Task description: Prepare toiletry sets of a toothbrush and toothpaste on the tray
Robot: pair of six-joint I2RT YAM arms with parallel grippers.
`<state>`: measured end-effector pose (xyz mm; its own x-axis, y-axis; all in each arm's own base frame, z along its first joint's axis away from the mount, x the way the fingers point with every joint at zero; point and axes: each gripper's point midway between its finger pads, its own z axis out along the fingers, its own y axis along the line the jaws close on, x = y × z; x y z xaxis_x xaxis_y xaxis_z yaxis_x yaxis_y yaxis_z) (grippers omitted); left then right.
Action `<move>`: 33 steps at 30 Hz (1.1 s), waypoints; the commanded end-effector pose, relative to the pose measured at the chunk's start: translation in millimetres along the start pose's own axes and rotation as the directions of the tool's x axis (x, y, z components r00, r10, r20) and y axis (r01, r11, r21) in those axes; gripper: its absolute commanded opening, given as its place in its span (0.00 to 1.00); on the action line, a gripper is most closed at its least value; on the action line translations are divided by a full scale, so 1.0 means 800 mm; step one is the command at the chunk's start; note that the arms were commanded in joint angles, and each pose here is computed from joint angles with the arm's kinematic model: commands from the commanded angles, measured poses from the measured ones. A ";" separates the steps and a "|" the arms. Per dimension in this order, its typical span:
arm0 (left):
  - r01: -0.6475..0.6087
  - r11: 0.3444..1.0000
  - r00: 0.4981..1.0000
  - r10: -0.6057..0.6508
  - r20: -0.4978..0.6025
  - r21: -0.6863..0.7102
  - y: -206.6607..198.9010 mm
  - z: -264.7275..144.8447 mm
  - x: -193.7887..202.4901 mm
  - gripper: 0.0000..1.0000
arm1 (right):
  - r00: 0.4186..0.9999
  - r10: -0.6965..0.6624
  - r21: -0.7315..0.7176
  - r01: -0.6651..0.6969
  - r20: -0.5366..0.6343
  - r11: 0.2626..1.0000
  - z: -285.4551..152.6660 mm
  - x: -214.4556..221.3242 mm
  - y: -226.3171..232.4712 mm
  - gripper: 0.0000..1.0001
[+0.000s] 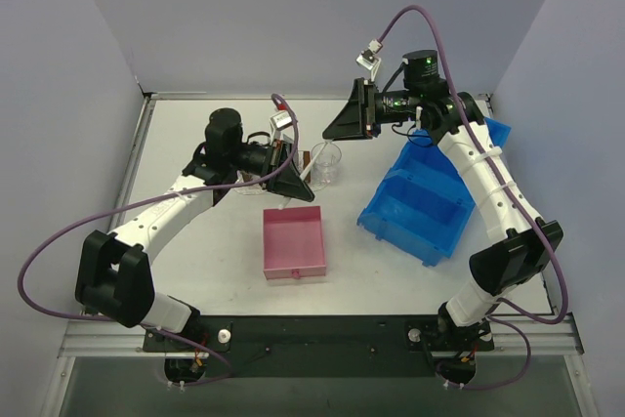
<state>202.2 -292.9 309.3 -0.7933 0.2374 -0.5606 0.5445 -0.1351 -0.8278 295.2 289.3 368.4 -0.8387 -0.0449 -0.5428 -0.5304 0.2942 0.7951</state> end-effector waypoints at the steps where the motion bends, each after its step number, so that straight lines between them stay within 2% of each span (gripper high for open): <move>1: -0.070 0.998 0.997 0.070 0.019 -0.002 -0.012 -0.005 -0.007 0.00 | 0.999 -0.048 -0.066 0.048 -0.010 0.997 -0.003 0.004 0.026 0.22; 7: -0.061 0.998 0.998 0.061 0.030 -0.024 -0.008 -0.007 -0.009 0.00 | 0.999 -0.054 -0.047 0.055 0.005 0.997 -0.003 0.000 0.023 0.10; 9: -0.063 0.998 0.997 0.065 0.034 -0.030 -0.007 -0.008 -0.010 0.06 | 0.998 -0.061 -0.037 0.061 0.014 0.997 -0.004 -0.002 0.022 0.07; 12: -0.061 0.996 0.996 0.065 0.055 -0.065 0.000 -0.015 -0.016 0.23 | 0.997 -0.073 -0.014 0.073 0.036 0.997 -0.006 -0.006 0.020 0.02; 13: -0.060 0.995 0.996 0.066 0.067 -0.085 0.004 -0.017 -0.020 0.36 | 0.996 -0.079 0.001 0.079 0.050 0.997 -0.007 -0.009 0.018 0.00; 14: -0.062 0.993 0.995 0.070 0.078 -0.101 0.005 -0.021 -0.023 0.40 | 0.995 -0.081 0.010 0.080 0.057 0.997 -0.008 -0.011 0.017 0.00; 15: -0.065 0.991 0.994 0.075 0.083 -0.116 0.007 -0.023 -0.023 0.53 | 0.995 -0.083 0.015 0.082 0.063 0.997 -0.008 -0.012 0.016 0.00; 16: -0.078 0.988 0.991 0.092 0.097 -0.135 0.010 -0.025 -0.028 0.60 | 0.993 -0.091 0.021 0.090 0.074 0.996 -0.010 -0.015 0.016 0.00; 17: -0.058 0.986 0.991 0.075 0.110 -0.155 0.013 -0.031 -0.030 0.63 | 0.992 -0.093 0.036 0.090 0.085 0.995 -0.012 -0.017 0.012 0.00; 21: -0.075 0.957 0.982 0.119 0.144 -0.279 0.026 -0.052 -0.041 0.68 | 0.990 -0.096 0.070 0.089 0.100 0.994 -0.014 -0.016 0.001 0.00; 26: -0.064 0.876 0.951 0.198 0.236 -0.478 0.045 -0.092 -0.074 0.70 | 0.988 -0.106 0.153 0.089 0.110 0.984 -0.013 -0.005 -0.028 0.00; 33: -0.028 0.752 0.881 0.330 0.340 -0.658 0.048 -0.137 -0.117 0.70 | 0.944 -0.285 0.352 0.212 0.169 0.912 -0.002 -0.015 -0.053 0.00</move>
<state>303.3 -231.6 300.5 -0.7400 -0.0834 -0.6674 0.5909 0.3934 -0.7044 321.1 272.6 322.5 -0.7810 0.0270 -0.6240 -0.5178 0.5307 0.6710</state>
